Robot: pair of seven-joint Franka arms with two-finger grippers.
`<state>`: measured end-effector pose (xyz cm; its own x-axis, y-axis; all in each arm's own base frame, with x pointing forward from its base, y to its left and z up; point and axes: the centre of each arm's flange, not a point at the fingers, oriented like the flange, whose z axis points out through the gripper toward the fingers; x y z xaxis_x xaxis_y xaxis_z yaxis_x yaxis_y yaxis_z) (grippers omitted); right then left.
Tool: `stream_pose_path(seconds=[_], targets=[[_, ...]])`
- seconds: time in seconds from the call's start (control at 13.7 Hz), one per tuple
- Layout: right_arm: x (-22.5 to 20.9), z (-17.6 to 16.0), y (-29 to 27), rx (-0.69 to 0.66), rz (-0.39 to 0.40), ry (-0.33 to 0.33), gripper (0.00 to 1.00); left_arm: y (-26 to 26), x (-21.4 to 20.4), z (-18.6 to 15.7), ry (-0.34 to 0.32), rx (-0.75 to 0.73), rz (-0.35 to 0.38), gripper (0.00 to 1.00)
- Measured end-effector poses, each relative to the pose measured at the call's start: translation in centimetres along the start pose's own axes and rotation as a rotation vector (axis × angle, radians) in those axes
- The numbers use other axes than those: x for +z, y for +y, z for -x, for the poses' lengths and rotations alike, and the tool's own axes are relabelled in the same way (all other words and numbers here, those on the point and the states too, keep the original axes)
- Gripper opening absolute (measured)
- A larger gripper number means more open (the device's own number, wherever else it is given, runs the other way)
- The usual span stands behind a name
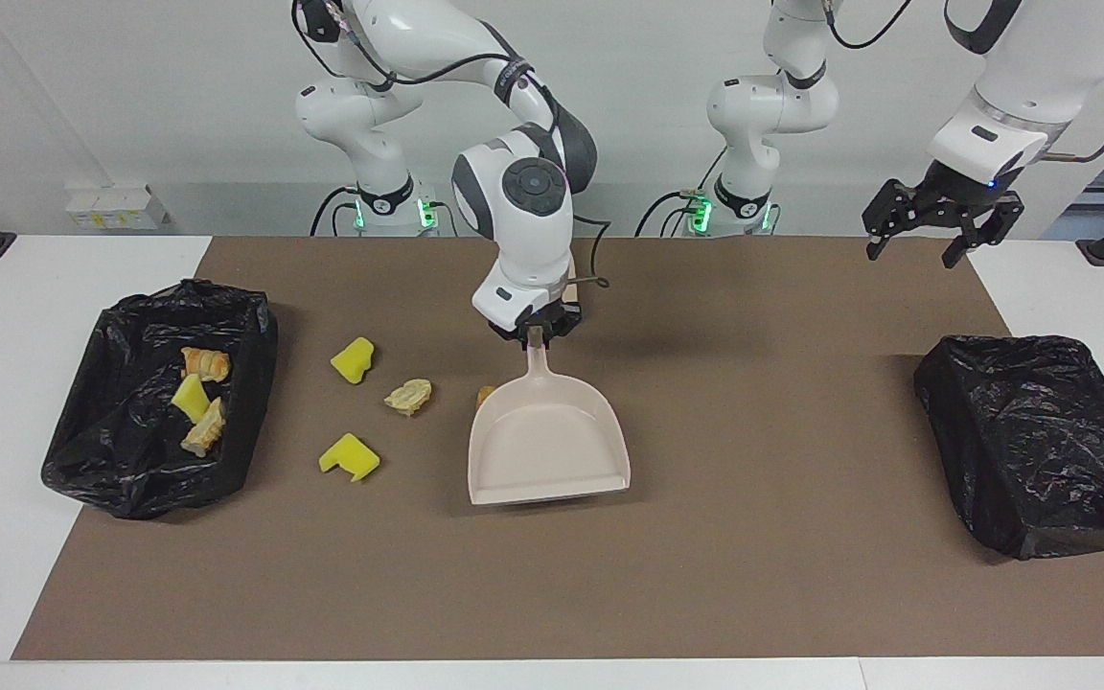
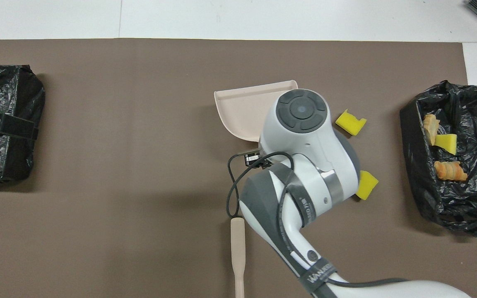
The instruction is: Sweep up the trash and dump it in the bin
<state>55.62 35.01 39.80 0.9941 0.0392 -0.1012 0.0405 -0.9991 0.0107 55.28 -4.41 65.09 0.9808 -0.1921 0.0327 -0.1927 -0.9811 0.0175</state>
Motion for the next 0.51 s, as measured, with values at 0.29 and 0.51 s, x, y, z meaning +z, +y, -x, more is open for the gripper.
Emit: stream_pose_path(seconds=[0.29,0.51], targets=[[3.8,-2.1,-2.8,0.031,-0.007,0.024,0.32,0.0,-0.1,0.0,0.001,0.0,0.0,1.0],[5.3,-2.0,-4.4,0.054,-0.01,0.024,0.32,0.0,-0.1,0.0,0.001,0.0,0.0,1.0]])
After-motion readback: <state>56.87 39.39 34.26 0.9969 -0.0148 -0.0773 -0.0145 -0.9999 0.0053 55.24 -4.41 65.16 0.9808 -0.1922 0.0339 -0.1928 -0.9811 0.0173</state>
